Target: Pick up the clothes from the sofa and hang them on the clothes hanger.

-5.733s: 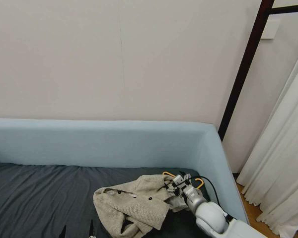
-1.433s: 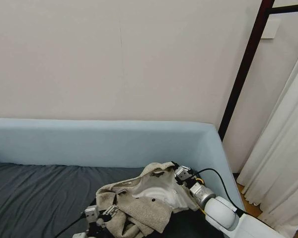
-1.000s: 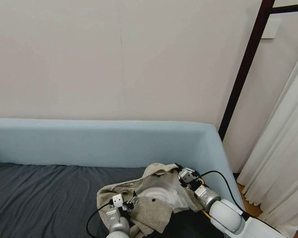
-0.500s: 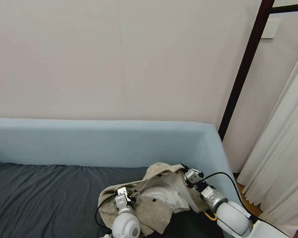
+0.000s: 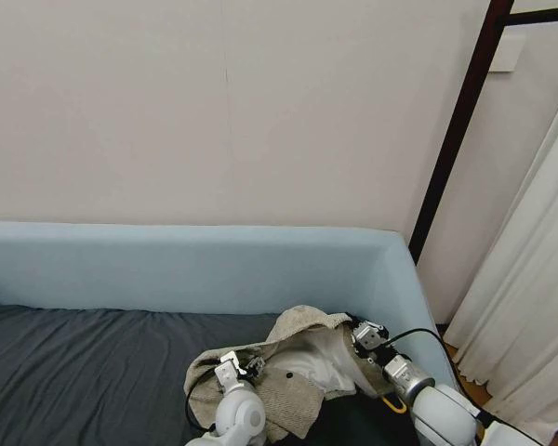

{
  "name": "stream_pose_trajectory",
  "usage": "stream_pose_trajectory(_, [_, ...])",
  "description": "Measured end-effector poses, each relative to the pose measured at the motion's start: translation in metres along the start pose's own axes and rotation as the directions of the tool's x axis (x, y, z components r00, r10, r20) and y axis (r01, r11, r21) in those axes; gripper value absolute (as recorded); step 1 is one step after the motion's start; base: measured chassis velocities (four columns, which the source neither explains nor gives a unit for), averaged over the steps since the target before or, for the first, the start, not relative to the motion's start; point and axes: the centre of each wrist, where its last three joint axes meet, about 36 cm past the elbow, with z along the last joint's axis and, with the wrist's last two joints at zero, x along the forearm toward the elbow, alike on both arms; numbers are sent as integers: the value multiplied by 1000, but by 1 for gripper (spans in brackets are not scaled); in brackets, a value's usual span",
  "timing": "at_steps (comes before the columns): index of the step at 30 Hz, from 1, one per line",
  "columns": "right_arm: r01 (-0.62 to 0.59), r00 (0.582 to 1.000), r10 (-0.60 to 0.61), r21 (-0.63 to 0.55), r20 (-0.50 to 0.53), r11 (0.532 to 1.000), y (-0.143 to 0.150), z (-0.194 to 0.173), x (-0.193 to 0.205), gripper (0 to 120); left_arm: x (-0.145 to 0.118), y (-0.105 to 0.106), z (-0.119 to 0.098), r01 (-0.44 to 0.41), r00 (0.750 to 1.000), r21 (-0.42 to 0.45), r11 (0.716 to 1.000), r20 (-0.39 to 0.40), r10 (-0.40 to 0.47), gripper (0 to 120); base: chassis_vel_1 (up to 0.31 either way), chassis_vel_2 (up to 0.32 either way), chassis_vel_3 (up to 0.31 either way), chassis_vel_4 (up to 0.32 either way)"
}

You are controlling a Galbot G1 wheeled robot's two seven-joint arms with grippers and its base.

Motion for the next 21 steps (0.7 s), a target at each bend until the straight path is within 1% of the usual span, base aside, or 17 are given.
stream_pose_trajectory(5, [1, 1000, -1, 0, -5, 1000, 0, 2, 2, 0, -2, -1, 2, 6, 1000, 1, 1000, -4, -6, 83, 0, 0, 0, 0])
stream_pose_trajectory(9, [1, 1000, -1, -2, -7, 1000, 1, 2, 2, 0, -10, 0, 4, 18, 1000, -2, 1000, -6, -18, 73, 0, 0, 0, 0])
stream_pose_trajectory(10, [2, 1000, -2, -2, -7, 1000, 1, 2, 2, 0, -12, -2, 5, 17, 1000, 0, 1000, -8, -17, 67, 0, 0, 0, 0])
stream_pose_trajectory(15, [13, 1000, -13, -3, -12, 1000, 6, 4, 6, 0, -19, -11, 5, 16, 1000, 11, 1000, -12, -16, 62, 0, 0, 0, 0])
stream_pose_trajectory(21, [17, 1000, -17, -3, -20, 1000, 6, 6, 11, 0, -25, -16, 2, 25, 999, 30, 999, -20, -25, 61, 0, 0, 0, 0])
